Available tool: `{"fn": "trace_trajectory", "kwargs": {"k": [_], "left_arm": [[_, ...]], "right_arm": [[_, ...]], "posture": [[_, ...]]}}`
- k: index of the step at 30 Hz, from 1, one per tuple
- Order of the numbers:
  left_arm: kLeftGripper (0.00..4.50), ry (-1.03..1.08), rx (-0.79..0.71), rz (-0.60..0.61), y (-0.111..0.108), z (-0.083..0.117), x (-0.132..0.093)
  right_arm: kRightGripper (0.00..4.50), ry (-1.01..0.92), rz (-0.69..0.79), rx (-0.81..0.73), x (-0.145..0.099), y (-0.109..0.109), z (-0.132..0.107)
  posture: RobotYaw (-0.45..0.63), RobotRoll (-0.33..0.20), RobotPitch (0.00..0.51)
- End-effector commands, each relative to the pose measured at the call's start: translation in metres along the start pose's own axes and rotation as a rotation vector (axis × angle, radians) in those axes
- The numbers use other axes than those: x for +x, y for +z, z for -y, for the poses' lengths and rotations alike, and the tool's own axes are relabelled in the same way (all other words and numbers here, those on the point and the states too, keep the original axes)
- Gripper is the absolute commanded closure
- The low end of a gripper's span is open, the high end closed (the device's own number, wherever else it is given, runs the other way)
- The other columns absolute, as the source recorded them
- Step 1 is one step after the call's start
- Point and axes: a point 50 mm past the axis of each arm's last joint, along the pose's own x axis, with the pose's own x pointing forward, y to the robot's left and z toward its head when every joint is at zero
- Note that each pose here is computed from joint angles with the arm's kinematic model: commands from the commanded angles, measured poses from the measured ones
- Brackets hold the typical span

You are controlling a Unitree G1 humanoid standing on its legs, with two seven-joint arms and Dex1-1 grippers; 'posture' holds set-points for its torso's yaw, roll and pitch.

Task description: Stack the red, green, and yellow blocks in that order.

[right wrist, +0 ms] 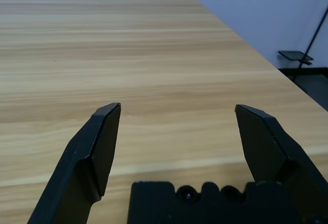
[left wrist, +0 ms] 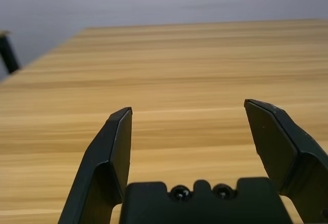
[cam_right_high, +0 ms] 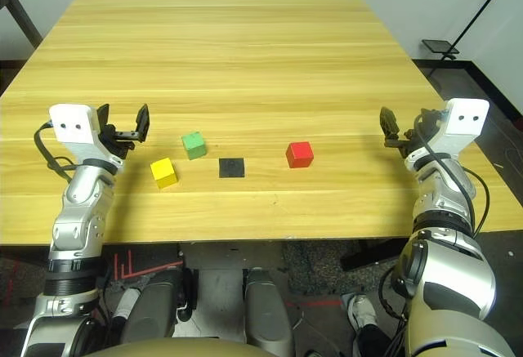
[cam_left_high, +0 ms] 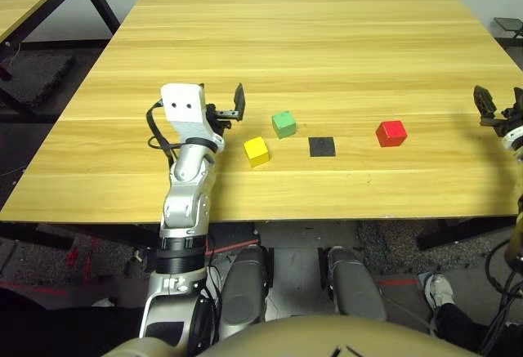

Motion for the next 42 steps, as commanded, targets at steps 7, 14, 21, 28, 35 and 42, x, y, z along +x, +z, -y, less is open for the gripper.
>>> {"fn": "trace_trajectory", "kwargs": {"k": [7, 14, 21, 28, 35, 42], "left_arm": [[0.04, -0.039, 0.045, -0.045, -0.01, -0.029, -0.007], [0.04, -0.681, 0.048, 0.045, 0.044, -0.002, -0.007], [0.04, -1.089, 0.092, -0.084, 0.059, 0.006, -0.018], [0.04, -1.227, 0.159, -0.195, 0.058, 0.014, -0.022], [0.04, -1.218, 0.146, -0.208, 0.057, 0.021, -0.032], [0.04, -1.201, 0.127, -0.223, 0.056, 0.027, -0.043]], "right_arm": [[0.0, 0.13, -0.027, -0.04, 0.01, 0.01, -0.01], [0.0, 0.832, -0.127, -0.162, 0.036, 0.041, -0.084], [0.0, 1.271, -0.411, -0.375, 0.027, 0.038, -0.104], [0.0, 1.401, -0.558, -0.595, 0.028, 0.036, -0.114], [0.0, 1.409, -0.562, -0.697, 0.036, 0.035, -0.131], [0.0, 1.426, -0.596, -0.735, 0.037, 0.027, -0.141]], "posture": [[0.09, -0.168, 0.101], [0.15, -0.193, 0.089], [0.19, -0.204, 0.08], [0.27, -0.204, 0.075], [0.32, -0.208, 0.081], [0.37, -0.212, 0.1]]}}
